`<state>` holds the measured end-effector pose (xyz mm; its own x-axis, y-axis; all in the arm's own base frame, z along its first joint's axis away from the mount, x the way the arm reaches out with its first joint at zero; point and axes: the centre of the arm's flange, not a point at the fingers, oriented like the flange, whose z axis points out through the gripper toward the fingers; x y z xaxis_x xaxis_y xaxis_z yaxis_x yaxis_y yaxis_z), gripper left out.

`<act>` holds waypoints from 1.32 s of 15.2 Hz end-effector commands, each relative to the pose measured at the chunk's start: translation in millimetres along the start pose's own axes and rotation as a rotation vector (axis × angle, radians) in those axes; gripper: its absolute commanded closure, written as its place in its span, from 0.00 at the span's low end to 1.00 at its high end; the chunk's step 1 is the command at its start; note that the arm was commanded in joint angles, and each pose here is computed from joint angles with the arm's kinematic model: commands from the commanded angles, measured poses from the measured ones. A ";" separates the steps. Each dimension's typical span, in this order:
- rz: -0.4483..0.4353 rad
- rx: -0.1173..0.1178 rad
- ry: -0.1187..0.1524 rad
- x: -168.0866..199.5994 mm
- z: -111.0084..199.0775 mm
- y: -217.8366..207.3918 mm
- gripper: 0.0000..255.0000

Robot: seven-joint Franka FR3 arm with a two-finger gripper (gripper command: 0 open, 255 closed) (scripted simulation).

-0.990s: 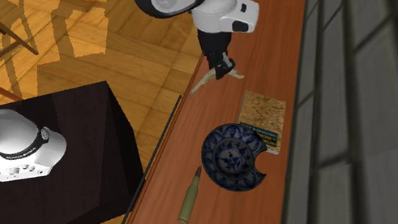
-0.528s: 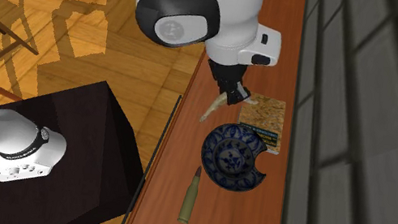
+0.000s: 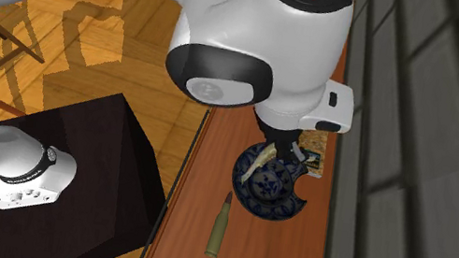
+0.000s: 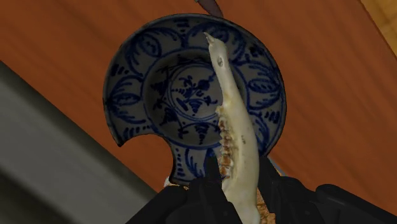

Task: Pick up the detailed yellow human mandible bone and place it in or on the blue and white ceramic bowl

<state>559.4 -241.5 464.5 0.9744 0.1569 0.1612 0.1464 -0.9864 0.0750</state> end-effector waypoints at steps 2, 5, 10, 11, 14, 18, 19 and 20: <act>-0.001 0.000 0.000 -3.6 13.9 3.3 1.00; -0.001 0.000 0.000 -6.1 29.5 2.2 1.00; -0.001 0.000 0.000 -10.4 55.5 0.2 1.00; -0.001 0.000 0.000 -11.2 60.7 -0.2 1.00; -0.001 0.000 0.000 -12.0 65.7 -0.6 1.00; -0.001 0.000 0.000 -12.0 65.7 -0.6 1.00; -0.001 0.000 0.000 -12.0 65.7 -0.6 1.00; -0.001 0.000 0.000 -12.0 65.6 -0.6 1.00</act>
<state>558.8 -246.0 398.0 0.9741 0.1584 0.1612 0.1479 -0.9861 0.0753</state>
